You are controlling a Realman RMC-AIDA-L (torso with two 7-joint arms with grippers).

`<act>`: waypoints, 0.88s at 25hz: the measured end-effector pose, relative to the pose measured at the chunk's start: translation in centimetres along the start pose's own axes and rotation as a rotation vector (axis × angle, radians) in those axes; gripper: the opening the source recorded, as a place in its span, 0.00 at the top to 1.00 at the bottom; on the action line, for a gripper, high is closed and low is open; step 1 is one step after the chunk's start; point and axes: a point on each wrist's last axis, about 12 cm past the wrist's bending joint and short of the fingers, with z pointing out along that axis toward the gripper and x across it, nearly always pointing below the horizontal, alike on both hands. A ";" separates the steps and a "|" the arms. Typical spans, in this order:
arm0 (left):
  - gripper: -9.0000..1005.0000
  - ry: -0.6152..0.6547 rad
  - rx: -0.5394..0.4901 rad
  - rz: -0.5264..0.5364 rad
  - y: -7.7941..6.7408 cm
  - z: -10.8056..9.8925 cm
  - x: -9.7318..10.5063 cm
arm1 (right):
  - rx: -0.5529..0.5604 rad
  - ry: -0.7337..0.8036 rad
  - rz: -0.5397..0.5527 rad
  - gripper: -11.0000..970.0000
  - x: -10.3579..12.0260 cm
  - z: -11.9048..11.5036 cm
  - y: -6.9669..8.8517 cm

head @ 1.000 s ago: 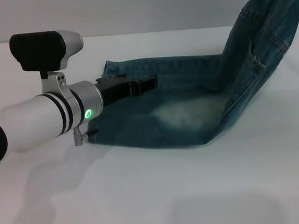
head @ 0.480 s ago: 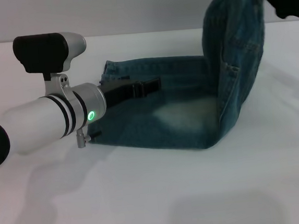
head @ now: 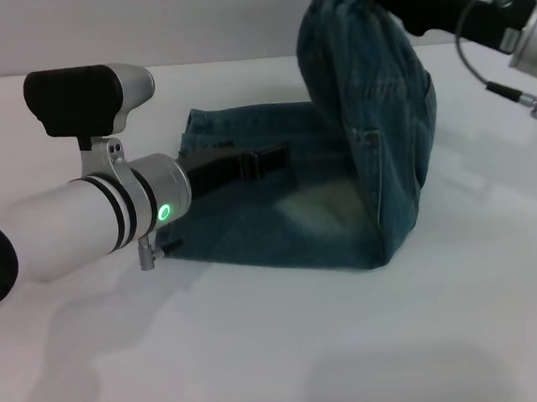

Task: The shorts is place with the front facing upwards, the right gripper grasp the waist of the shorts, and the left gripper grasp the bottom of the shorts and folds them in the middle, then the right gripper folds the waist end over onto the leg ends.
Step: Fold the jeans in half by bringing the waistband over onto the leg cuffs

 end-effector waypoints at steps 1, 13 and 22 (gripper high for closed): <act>0.16 0.000 0.000 0.000 0.0 0.0 0.0 | 0.000 0.000 0.000 0.85 0.0 0.0 0.0; 0.16 -0.006 -0.007 -0.016 0.3 -0.1 -0.1 | 0.057 0.105 -0.040 0.83 1.5 3.3 0.0; 0.16 -0.052 -0.061 -0.065 2.4 -1.7 -0.6 | 0.072 0.133 -0.054 0.82 2.0 4.6 0.3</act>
